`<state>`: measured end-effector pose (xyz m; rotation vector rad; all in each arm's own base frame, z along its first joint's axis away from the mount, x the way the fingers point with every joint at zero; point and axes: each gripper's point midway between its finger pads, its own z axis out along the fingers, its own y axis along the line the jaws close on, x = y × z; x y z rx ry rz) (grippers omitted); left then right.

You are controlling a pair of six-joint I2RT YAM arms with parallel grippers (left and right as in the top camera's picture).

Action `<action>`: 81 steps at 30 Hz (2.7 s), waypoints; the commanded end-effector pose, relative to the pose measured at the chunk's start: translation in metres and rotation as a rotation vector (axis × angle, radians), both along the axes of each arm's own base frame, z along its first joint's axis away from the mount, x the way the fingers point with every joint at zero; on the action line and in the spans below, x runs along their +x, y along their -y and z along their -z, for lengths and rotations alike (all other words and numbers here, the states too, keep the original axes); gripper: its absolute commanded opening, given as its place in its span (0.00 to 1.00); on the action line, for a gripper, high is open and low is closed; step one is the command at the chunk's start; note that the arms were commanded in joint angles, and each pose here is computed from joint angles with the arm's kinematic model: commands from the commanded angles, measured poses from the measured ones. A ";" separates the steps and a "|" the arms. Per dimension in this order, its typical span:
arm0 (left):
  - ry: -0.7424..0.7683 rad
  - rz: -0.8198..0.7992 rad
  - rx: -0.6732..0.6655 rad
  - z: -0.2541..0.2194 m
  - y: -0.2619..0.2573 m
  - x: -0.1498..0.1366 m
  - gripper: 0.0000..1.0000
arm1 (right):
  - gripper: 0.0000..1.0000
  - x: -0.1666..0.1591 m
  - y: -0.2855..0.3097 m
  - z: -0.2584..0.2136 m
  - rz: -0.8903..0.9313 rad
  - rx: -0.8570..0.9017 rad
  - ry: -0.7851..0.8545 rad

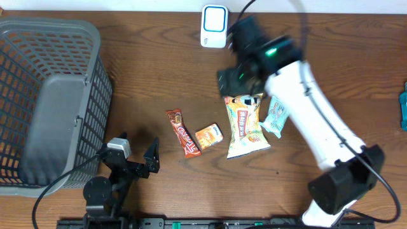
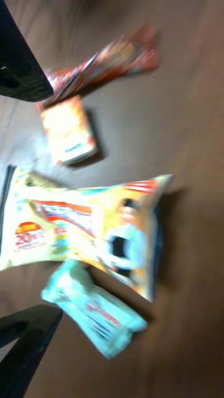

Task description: Scan the item barcode

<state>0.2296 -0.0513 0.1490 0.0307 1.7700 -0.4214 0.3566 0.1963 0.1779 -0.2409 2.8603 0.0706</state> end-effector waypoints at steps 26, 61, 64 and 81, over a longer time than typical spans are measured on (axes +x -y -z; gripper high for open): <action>-0.037 -0.001 0.017 0.014 -0.001 -0.001 0.98 | 0.12 -0.044 0.021 0.175 0.064 -0.152 0.007; -0.037 -0.001 0.017 0.014 -0.001 -0.001 0.98 | 0.01 -0.063 -0.058 -0.055 0.268 1.357 -1.061; -0.037 -0.001 0.017 0.014 -0.001 -0.001 0.98 | 0.01 -0.063 -0.058 -0.055 0.407 1.315 -1.183; -0.037 -0.001 0.017 0.014 -0.001 -0.001 0.98 | 0.13 -0.049 -0.042 -0.055 0.903 1.165 -1.536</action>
